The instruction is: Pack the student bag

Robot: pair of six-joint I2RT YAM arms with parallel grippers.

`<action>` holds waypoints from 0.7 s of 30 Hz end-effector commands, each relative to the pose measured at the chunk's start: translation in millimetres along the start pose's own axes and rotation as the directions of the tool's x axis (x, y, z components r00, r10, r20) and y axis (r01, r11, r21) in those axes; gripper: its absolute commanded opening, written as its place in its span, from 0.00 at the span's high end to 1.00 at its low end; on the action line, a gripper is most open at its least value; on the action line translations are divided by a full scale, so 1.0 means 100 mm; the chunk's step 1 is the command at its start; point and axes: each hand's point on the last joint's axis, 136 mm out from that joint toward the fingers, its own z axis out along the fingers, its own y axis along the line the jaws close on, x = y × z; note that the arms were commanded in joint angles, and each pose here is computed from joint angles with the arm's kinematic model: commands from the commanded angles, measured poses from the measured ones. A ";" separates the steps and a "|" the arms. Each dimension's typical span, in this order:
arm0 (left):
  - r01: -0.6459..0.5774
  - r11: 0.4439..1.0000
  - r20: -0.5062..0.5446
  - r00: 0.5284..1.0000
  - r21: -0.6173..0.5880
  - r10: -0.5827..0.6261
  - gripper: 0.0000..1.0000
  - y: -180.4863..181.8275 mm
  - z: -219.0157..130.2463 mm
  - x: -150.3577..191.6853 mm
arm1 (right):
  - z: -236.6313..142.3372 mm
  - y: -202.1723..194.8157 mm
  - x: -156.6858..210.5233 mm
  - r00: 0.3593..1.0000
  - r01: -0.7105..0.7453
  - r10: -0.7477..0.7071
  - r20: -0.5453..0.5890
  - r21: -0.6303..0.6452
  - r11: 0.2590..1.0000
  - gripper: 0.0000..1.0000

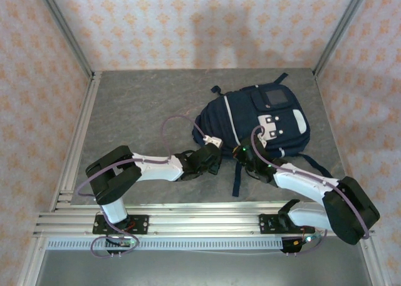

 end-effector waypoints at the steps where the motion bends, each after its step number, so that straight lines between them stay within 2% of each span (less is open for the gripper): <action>1: 0.015 0.999 0.023 1.000 -0.036 -0.014 1.00 0.15 -0.12 -0.10 | -0.05 -0.15 0.02 0.999 0.050 -0.050 -0.001 0.041 0.998 1.00; 13: 0.055 0.995 0.021 0.998 -0.084 -0.054 1.00 0.55 -0.17 -0.15 | -0.20 -0.21 -0.02 0.999 0.036 -0.036 0.013 0.036 0.999 1.00; 21: 0.073 0.995 0.025 0.997 -0.072 -0.071 1.00 0.64 -0.23 -0.12 | -0.19 -0.33 0.03 0.995 0.089 -0.086 -0.044 0.073 0.993 1.00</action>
